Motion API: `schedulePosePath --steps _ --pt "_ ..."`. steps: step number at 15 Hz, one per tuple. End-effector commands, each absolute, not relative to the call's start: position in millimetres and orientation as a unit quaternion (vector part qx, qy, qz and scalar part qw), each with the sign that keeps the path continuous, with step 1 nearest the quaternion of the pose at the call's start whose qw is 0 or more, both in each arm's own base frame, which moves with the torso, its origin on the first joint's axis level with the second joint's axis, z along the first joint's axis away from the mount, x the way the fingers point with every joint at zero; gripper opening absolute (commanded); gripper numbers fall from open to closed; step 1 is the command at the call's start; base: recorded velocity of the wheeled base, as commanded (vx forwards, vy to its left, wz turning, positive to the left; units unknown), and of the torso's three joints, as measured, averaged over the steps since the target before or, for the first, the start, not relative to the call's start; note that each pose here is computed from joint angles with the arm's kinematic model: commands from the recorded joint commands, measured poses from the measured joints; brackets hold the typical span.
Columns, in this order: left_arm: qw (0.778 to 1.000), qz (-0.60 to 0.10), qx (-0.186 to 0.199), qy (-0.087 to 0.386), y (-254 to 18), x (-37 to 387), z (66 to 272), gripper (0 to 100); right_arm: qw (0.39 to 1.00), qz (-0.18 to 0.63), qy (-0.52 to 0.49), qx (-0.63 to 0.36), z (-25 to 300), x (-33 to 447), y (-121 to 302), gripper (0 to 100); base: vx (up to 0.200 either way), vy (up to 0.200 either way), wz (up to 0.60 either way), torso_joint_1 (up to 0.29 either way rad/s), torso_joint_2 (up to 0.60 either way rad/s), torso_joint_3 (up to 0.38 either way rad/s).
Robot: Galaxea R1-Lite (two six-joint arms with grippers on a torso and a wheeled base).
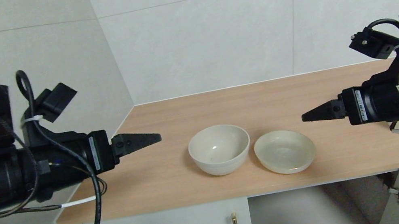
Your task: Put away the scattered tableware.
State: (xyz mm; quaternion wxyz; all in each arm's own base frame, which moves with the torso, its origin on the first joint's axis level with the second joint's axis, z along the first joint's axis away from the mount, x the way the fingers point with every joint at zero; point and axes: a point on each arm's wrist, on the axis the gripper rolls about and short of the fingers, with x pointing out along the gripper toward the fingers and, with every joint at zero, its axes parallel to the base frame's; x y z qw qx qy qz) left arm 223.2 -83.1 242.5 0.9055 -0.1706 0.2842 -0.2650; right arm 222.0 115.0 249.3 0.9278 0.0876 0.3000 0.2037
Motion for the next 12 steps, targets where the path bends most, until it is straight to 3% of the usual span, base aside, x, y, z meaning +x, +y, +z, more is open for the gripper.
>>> schedulePosePath --steps 1,3,10,12 --pt "0.898 -0.248 -0.175 0.318 -94.5 240.9 230.5 100 0.925 0.192 0.317 0.081 239.2 231.7 119.6 100 0.000 0.000 0.00 0.000 0.00 0.000" --pt "0.891 -0.201 -0.213 0.347 -118.6 257.1 219.1 100 0.929 0.152 0.330 0.066 226.2 240.4 121.8 100 0.000 0.000 0.00 0.000 0.00 0.000" --pt "0.863 -0.131 -0.249 0.420 -160.7 296.1 167.5 100 0.926 0.140 0.344 0.060 216.4 242.6 122.4 100 0.000 0.000 0.00 0.000 0.00 0.000" --pt "0.861 -0.117 -0.257 0.422 -165.4 304.6 158.3 100 0.926 0.140 0.344 0.060 216.1 242.6 122.4 100 0.000 0.000 0.00 0.000 0.00 0.000"
